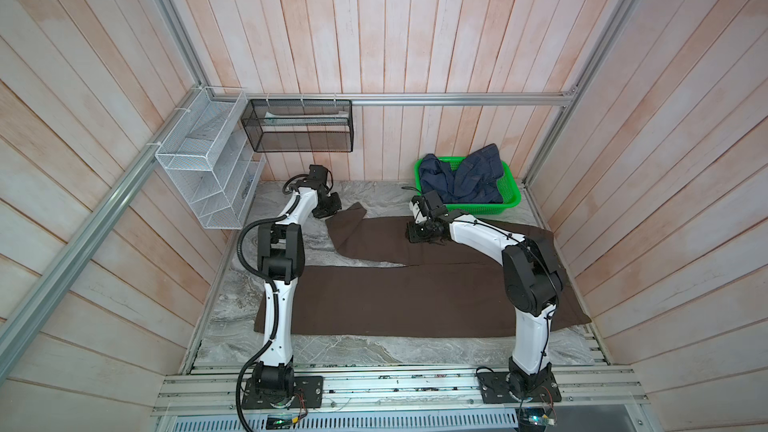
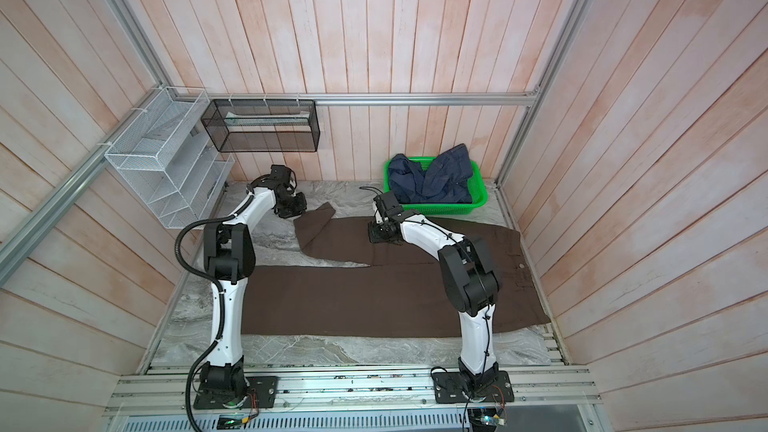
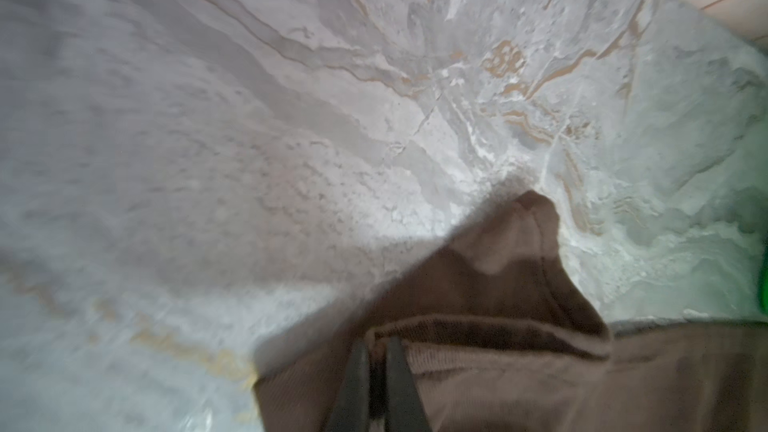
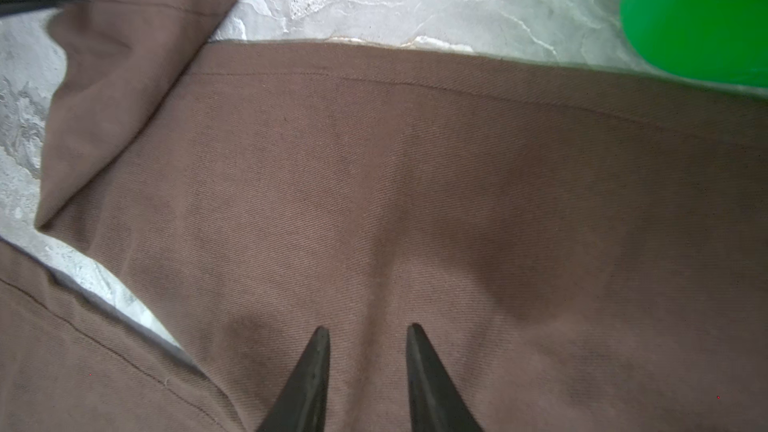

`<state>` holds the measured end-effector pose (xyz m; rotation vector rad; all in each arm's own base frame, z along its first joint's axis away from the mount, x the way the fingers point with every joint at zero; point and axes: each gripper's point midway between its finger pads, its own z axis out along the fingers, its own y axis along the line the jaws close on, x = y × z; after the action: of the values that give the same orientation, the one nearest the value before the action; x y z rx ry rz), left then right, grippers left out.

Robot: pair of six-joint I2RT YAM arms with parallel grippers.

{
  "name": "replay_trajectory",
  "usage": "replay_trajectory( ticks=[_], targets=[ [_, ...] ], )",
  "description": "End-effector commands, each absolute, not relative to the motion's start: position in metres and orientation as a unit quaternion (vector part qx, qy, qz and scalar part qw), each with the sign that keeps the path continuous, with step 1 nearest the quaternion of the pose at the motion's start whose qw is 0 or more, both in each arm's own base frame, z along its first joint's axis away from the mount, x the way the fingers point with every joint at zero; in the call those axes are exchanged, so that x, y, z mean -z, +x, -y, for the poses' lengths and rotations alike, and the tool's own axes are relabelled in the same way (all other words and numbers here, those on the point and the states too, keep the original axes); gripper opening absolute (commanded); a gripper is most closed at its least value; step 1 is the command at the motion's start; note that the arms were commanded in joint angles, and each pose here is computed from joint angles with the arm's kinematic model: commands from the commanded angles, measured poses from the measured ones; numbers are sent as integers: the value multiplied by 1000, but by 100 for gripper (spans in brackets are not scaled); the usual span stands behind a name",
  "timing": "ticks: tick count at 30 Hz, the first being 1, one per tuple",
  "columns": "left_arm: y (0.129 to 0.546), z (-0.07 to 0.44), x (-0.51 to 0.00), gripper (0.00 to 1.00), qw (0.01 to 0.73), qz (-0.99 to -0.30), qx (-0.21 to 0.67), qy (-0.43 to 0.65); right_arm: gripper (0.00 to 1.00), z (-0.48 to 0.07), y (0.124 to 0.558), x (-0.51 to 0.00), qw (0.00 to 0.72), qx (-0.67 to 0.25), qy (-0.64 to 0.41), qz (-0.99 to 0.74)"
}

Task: Fold and stack the trousers

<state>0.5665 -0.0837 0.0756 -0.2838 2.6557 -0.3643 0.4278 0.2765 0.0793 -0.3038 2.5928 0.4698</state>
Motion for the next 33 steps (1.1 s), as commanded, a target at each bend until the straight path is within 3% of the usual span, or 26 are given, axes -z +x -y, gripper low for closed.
replay_trajectory(
  ticks=[1, 11, 17, 26, 33],
  targets=[
    [564, 49, -170, 0, 339, -923, 103, -148, 32, -282, 426, -67, 227, -172, -117, -951],
    [472, -33, -206, 0, 389, -875, 21, -288, 33, -279, 438, -54, 226, -150, -120, -955],
    [442, -64, -214, 0, 398, -855, -10, -333, 33, -267, 439, -40, 215, -137, -111, -961],
    [419, -80, -231, 0, 406, -845, -46, -344, 33, -249, 438, -25, 198, -123, -102, -967],
    [388, -63, -189, 0, 371, -872, -18, -319, 33, -249, 435, -31, 199, -130, -103, -966]
  ],
)
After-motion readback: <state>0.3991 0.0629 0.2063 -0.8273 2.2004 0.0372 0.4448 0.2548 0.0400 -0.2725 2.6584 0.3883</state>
